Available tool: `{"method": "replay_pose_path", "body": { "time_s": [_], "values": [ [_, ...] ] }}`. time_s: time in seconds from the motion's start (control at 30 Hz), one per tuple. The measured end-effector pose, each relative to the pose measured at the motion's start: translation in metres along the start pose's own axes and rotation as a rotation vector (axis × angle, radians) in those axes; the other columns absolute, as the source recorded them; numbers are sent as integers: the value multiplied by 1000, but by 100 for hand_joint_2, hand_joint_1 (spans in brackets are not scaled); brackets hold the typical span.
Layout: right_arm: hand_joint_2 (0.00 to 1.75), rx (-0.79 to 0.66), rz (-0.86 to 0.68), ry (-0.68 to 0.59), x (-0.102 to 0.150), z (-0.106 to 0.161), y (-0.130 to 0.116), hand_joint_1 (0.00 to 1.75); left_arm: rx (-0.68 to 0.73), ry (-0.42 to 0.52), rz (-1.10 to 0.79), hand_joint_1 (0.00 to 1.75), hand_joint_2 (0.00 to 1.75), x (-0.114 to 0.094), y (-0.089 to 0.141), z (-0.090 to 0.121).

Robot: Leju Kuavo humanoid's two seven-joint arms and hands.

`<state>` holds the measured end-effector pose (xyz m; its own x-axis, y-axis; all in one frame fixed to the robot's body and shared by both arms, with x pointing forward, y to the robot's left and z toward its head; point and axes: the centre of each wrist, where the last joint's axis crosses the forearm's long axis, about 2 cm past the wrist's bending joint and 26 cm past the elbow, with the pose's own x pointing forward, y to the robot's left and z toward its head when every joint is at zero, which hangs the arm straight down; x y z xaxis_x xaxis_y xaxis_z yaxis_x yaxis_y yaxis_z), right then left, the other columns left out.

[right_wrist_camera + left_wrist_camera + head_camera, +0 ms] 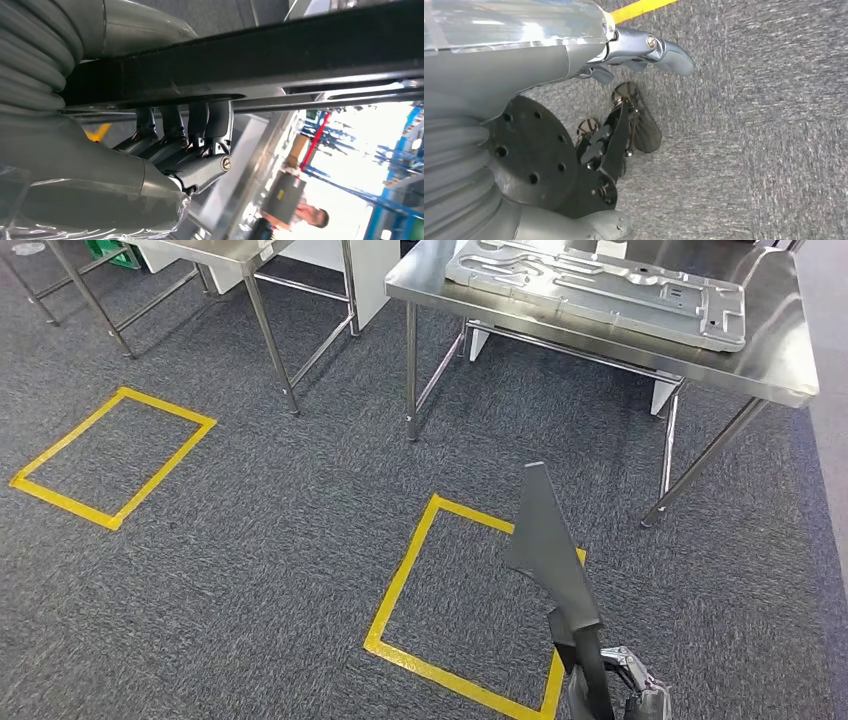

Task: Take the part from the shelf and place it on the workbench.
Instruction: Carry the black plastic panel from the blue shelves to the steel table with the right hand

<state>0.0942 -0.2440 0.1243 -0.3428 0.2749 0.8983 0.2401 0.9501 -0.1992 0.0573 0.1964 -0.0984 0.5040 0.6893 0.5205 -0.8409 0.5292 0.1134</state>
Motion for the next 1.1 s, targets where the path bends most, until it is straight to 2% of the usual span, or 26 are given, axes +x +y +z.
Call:
{"method": "replay_pose_path", "body": {
  "time_s": [0.43, 1.1],
  "values": [
    [175, 1, 43, -4, 1, -1, 0, 175, 7, 11, 13, 0, 175, -1, 0, 0],
    [175, -5, 22, 25, 0, 0, 2, 175, 18, 18, 25, 0, 175, 0, 0, 0]
  ]
}}
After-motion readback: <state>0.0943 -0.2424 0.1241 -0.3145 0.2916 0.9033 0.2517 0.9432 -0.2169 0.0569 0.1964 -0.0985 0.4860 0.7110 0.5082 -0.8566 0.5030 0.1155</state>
